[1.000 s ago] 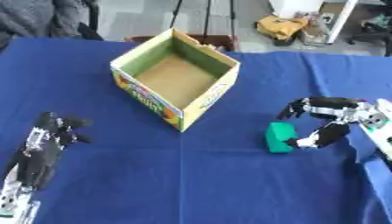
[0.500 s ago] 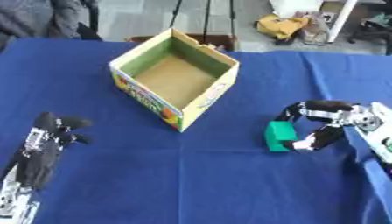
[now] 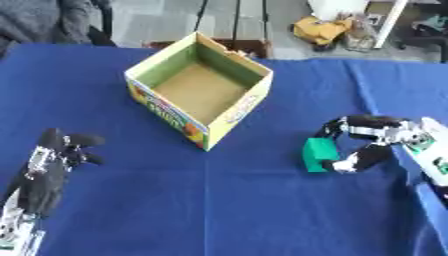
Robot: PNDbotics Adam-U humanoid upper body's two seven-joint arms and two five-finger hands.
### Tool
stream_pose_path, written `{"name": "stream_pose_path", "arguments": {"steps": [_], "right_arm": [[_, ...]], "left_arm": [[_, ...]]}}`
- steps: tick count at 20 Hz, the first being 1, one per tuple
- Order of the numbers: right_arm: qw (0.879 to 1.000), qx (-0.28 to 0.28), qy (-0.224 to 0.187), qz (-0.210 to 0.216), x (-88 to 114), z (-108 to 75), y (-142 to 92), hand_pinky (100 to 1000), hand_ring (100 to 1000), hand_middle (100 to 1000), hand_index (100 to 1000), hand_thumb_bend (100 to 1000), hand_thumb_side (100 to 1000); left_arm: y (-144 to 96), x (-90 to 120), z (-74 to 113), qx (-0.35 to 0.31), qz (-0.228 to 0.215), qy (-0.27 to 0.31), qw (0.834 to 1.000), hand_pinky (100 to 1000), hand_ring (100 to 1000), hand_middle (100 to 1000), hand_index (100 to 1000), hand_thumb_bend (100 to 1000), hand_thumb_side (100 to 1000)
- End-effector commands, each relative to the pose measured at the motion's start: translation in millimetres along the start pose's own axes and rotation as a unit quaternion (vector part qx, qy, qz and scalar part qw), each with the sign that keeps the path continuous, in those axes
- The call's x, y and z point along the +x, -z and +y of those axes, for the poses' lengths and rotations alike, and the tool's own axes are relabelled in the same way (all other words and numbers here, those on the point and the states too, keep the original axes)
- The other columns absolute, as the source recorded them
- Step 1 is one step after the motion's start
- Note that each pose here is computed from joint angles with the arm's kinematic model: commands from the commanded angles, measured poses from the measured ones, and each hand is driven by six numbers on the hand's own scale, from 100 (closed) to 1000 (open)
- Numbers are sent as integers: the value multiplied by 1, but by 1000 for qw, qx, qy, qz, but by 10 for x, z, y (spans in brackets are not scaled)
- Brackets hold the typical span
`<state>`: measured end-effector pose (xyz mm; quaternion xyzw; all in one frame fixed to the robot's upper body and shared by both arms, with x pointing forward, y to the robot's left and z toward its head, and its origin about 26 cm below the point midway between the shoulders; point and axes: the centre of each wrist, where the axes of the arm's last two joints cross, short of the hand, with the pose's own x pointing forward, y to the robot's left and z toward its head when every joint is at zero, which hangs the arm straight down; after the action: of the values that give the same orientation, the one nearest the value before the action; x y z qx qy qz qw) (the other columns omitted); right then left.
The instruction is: Pick up objects on the table and place them in the box.
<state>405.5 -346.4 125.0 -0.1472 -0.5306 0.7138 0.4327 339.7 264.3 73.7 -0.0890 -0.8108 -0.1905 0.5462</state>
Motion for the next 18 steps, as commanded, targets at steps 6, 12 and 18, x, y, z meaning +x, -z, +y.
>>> {"name": "stream_pose_path", "arguments": {"steps": [6, 12, 18], "right_arm": [[996, 55, -60, -39, 6, -86, -24, 769, 784, 739, 825, 251, 491], [996, 26, -75, -40, 25, -99, -43, 724, 733, 635, 705, 184, 384], [994, -31, -94, -49, 66, -147, -93, 677, 695, 562, 510, 100, 236]], "left_arm": [[28, 55, 36, -2, -9, 7, 1000, 608, 793, 600, 644, 408, 1000], [26, 53, 36, -2, -8, 7, 1000, 608, 792, 600, 644, 410, 1000], [23, 52, 41, -1, -8, 8, 1000, 608, 792, 599, 644, 410, 1000]]}}
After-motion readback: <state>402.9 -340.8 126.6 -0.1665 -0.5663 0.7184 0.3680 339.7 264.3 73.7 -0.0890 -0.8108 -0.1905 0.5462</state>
